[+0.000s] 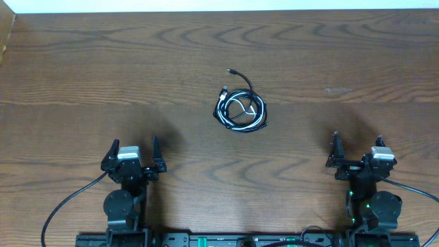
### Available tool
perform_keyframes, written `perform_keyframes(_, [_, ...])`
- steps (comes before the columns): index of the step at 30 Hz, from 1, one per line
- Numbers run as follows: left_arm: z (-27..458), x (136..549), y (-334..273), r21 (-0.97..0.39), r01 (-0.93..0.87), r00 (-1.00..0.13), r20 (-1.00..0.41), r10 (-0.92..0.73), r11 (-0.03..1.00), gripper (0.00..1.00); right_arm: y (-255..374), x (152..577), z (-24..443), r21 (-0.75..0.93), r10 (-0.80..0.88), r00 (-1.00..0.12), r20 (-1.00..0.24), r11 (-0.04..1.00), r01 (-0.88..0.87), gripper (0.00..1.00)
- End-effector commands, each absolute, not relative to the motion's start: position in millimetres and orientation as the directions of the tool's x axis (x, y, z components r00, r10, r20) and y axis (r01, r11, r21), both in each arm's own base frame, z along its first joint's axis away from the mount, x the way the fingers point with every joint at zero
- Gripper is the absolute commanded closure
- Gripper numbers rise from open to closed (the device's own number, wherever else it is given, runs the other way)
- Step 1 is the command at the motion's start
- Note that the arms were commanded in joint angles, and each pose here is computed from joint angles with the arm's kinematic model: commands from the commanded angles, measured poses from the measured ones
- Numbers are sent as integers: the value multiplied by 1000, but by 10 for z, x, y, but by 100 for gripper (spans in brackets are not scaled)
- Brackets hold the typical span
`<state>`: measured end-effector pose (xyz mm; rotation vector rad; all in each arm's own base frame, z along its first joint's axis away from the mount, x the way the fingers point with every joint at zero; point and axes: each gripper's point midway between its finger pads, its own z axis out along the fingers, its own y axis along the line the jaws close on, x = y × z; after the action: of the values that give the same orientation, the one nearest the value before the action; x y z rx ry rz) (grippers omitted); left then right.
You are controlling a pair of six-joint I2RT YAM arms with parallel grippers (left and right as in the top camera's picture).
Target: Untangle cables
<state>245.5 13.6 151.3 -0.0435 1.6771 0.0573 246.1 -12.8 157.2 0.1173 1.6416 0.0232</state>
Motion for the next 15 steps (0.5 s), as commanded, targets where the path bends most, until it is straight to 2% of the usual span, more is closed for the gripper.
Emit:
perform_keyframes(1, [1386,2449,148,21,-70,-149,-989,10,997,5,-127,2460,1559,91,96,-73,-993,994,61,1])
perform_keyframes(15, [1322,2439,146,22,-69,-175,-985,9,997,5,-127,2460,1559,91,96,-73,-993,994,61,1])
